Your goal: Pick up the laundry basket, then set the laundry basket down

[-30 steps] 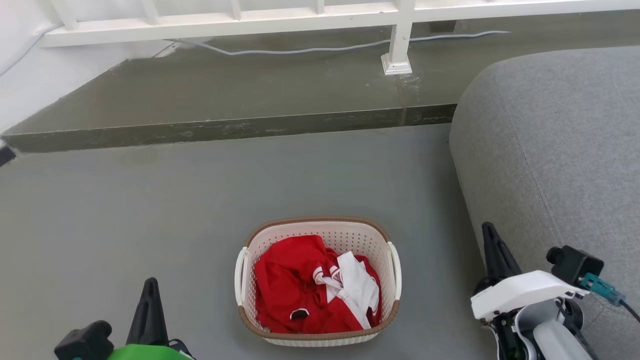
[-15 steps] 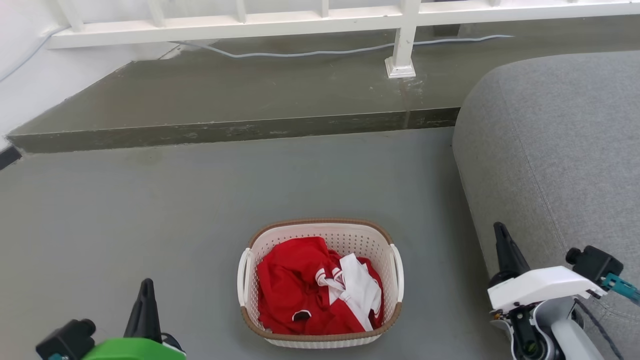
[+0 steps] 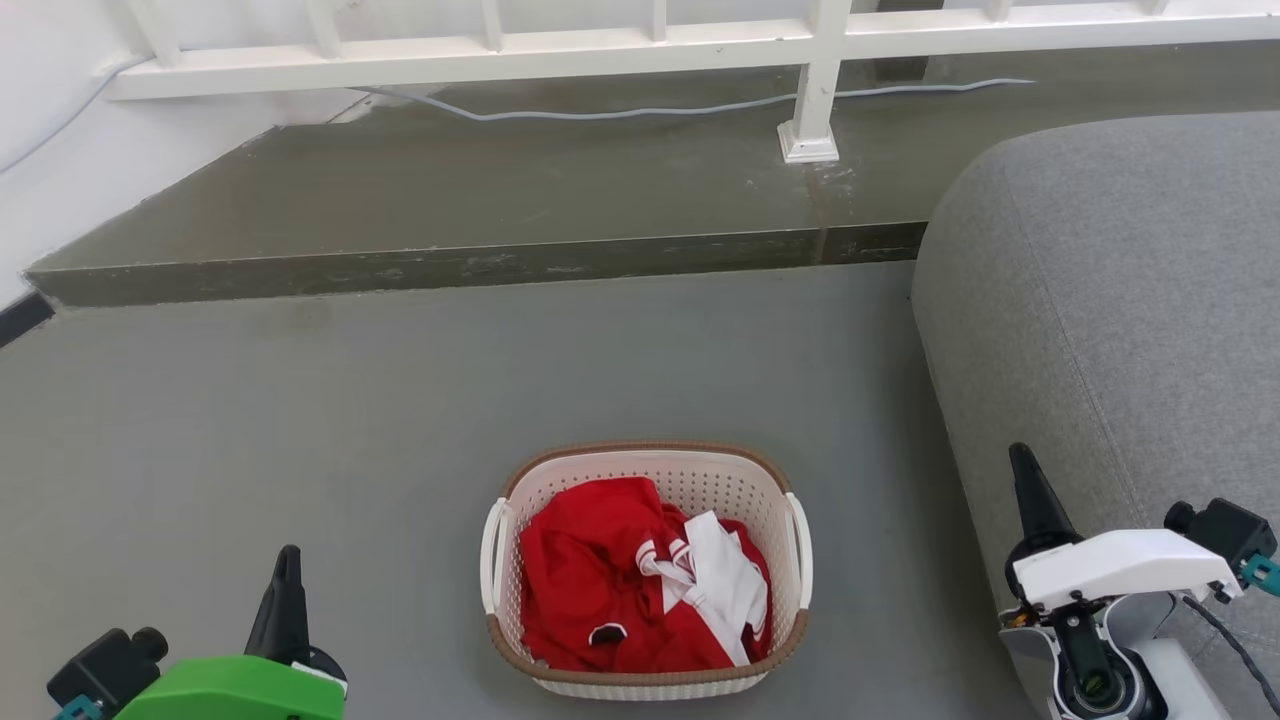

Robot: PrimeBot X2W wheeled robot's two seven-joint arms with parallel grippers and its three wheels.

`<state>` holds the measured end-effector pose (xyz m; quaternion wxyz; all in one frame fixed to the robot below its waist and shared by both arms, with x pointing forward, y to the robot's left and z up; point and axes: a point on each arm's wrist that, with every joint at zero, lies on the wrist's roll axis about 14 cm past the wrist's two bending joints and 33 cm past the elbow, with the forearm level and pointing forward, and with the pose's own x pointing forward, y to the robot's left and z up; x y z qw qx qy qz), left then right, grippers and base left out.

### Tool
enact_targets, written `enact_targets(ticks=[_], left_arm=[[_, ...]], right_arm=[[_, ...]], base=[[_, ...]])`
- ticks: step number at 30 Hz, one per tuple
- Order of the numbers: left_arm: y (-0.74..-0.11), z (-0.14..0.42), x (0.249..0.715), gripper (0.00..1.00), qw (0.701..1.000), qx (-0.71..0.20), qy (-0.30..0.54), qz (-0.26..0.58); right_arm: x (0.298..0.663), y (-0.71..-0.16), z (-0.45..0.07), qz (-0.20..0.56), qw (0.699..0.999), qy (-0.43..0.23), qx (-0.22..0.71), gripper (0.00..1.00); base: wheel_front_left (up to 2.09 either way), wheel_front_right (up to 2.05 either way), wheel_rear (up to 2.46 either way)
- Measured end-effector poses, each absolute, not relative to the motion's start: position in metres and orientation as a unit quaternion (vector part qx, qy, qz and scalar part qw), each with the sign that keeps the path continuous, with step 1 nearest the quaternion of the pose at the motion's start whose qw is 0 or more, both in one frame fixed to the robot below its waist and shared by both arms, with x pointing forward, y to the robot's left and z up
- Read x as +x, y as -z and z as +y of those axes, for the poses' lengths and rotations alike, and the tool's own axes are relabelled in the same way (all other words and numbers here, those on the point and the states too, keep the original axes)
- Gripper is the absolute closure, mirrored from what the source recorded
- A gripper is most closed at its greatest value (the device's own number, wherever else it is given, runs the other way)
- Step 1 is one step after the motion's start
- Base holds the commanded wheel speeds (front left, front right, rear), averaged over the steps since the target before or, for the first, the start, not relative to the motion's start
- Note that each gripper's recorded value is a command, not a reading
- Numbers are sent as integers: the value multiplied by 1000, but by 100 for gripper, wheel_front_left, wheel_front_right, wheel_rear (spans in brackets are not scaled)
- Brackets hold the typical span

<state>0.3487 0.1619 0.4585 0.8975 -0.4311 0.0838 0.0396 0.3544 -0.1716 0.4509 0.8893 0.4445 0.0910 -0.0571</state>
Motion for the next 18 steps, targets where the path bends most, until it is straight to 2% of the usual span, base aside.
enact_targets(ticks=[18], left_arm=[[-460,168,356,100,838,-538,-42,84]], right_arm=[[361,-457,-183,78,833,61,544,100]], base=[[0,0,0]])
